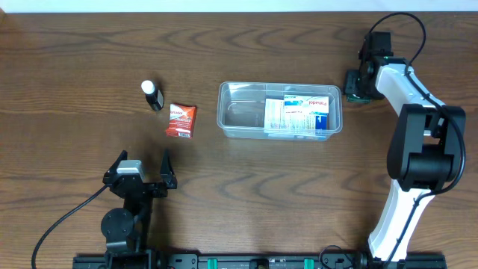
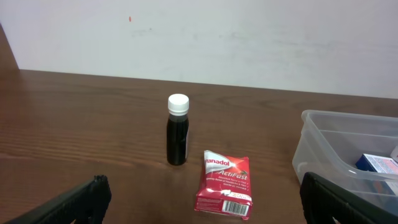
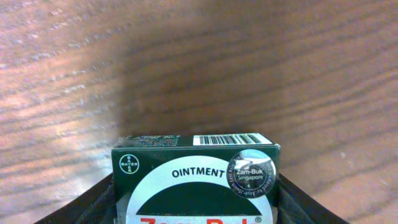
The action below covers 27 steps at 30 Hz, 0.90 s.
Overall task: Pack container
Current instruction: 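Lower the right gripper and close it on the green Zam-Buk tin, then carry the green tin left and lower it into the container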
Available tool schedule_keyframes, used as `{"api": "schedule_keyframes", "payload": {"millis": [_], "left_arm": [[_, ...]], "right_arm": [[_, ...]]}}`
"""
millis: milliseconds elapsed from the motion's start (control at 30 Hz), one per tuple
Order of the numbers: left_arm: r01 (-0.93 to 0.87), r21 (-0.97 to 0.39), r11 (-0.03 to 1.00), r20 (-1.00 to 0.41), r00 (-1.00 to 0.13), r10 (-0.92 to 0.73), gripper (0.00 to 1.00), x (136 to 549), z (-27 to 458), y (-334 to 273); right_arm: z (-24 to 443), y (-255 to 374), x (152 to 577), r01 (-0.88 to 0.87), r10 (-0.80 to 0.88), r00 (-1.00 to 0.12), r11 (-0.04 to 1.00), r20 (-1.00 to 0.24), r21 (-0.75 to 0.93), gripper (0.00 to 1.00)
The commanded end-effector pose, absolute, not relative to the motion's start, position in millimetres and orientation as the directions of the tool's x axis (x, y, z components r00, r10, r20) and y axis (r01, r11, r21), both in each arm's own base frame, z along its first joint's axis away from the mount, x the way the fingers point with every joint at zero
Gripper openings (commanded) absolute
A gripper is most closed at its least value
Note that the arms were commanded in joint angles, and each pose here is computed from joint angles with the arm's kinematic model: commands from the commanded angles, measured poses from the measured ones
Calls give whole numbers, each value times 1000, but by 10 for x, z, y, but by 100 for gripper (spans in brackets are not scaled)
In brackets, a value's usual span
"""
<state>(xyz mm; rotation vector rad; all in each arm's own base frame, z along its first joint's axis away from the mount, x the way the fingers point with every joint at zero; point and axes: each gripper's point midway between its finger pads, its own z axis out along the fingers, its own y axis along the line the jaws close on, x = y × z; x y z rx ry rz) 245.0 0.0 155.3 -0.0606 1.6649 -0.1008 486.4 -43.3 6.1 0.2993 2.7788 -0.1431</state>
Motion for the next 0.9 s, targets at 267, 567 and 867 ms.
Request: {"api": "schedule_keyframes", "payload": {"millis": [267,567,867], "left_arm": [[29,-113,993,-984,-140,-108,98,2442,1412,-22],[29,-113,993,-984,-140,-108,98,2442,1412,-22],[29,-113,993,-984,-140,-108,98,2442,1412,-22]], "right_arm": [[1145,-370,4765,202,164,-864,979,-476,-30,60],[1790,-5,4371,161,203,-853,979,-481,127,55],[2049,626,3918,50,118,-892,985,-436,163,57]]}}
